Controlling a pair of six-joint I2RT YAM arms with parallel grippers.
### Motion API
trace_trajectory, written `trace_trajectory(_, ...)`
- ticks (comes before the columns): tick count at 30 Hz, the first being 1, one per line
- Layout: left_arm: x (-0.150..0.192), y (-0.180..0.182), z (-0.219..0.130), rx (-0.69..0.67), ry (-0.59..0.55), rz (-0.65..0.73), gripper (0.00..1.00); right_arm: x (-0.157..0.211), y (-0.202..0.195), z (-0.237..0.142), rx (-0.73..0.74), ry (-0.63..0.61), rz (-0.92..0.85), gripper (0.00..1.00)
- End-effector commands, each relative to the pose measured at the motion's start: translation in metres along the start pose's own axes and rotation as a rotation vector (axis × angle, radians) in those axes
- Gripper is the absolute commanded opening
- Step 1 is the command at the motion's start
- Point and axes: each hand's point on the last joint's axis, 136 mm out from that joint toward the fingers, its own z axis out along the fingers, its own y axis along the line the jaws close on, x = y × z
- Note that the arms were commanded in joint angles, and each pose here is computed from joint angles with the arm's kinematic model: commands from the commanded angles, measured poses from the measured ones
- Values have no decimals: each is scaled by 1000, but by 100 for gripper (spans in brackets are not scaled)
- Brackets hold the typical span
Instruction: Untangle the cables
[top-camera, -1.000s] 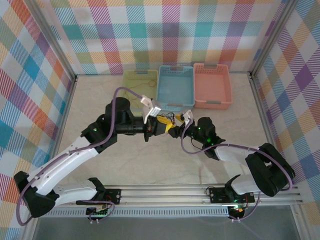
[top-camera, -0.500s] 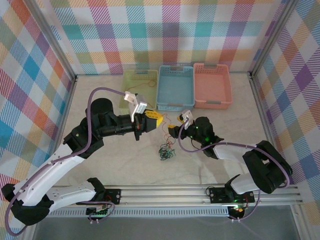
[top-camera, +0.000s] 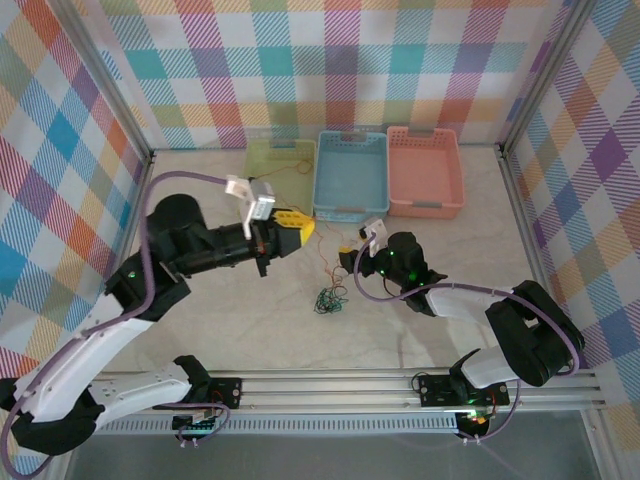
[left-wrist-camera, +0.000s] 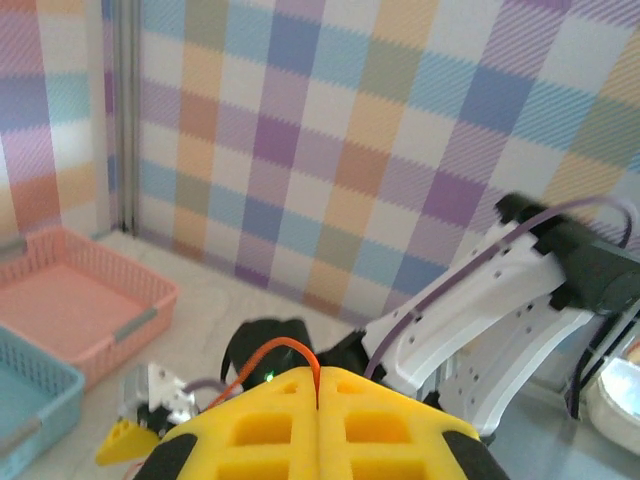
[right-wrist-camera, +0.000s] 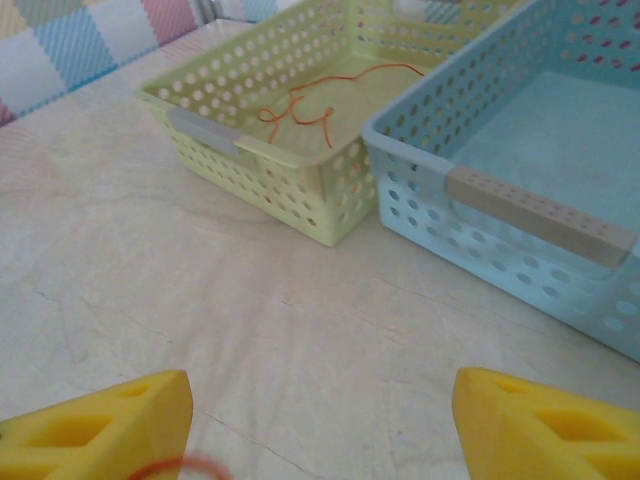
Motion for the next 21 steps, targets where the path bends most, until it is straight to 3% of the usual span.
trace_trajectory(1,-44,-28,-38,26,-127,40,0,-2,-20,2,105,27,12,69)
trace_trajectory(6,-59,-29,-65,-45,-195,71,0,6,-33,2,178,64,23,69)
trace_trajectory(13,-65,-24,-75,-102,-217,96,0,14,-48,2,246,105,44,69)
trace_trajectory(21,-55,3,-58,-206,-173,91,0,-6,-14,-3,55,12,12,69)
